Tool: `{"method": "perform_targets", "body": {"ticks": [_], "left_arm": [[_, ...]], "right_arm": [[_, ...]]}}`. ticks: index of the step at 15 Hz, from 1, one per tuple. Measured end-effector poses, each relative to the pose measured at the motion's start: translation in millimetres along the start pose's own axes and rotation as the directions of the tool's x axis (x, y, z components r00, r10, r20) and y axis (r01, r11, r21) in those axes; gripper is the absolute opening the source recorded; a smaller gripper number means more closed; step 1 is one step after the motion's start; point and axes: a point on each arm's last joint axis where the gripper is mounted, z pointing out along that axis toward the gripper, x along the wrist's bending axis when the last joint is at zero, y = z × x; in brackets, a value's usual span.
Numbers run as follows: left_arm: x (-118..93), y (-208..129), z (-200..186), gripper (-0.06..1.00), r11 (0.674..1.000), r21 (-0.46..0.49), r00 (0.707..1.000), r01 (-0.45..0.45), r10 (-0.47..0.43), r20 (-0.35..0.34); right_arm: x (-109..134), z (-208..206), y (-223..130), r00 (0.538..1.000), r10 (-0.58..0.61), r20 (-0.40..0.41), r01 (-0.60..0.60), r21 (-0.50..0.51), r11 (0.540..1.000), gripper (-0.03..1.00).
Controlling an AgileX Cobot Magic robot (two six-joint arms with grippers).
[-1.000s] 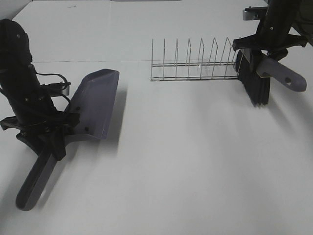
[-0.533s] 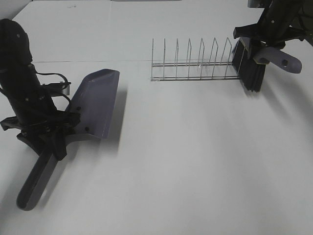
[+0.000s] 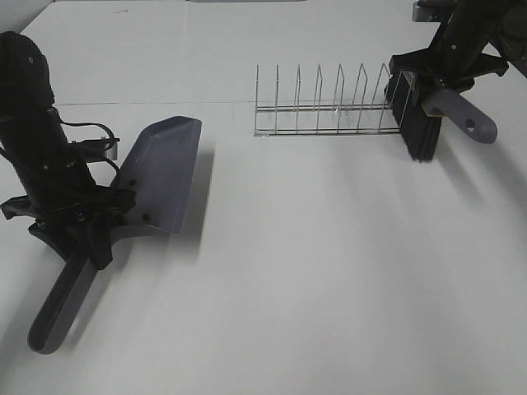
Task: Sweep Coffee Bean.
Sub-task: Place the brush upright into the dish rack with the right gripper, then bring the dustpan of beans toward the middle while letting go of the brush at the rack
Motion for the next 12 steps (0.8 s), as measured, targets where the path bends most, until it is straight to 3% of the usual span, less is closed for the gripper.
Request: {"method": "perform_targets", "body": {"ticks": [4,5,7,8,9,12], "left_arm": [[0.0,0.0,0.0,0.31,1.0,0.0,1.0,0.0,0.0,0.0],[0.0,0.0,0.0,0.31,1.0,0.0,1.0,0.0,0.0,0.0],[0.0,0.0,0.0,0.31,1.0,0.0,1.0,0.0,0.0,0.0],[0.0,0.0,0.0,0.31,1.0,0.0,1.0,0.0,0.0,0.0],[0.0,0.0,0.0,0.31,1.0,0.0,1.0,0.0,0.0,0.0],[0.0,0.0,0.0,0.31,1.0,0.0,1.0,0.0,0.0,0.0]], "right_arm": [[-0.4,-0.5,0.0,1.0,0.002,-0.001,-0.002,0.001,1.0,0.29],[-1.1,-2.0,-0.2,1.0,-0.001,0.005,0.001,0.005,1.0,0.34],[-9.7,-18.1,2.6,1.0,0.007,0.02,-0.007,-0.011,1.0,0.69],[-11.7,-32.4,5.4,1.0,0.009,0.025,-0.009,-0.033,0.999,0.81],[-14.0,-71.7,10.2,1.0,0.016,0.025,-0.013,-0.086,0.996,0.86],[-15.9,-130.1,10.5,1.0,0.026,0.016,-0.023,-0.147,0.989,0.86]]}}
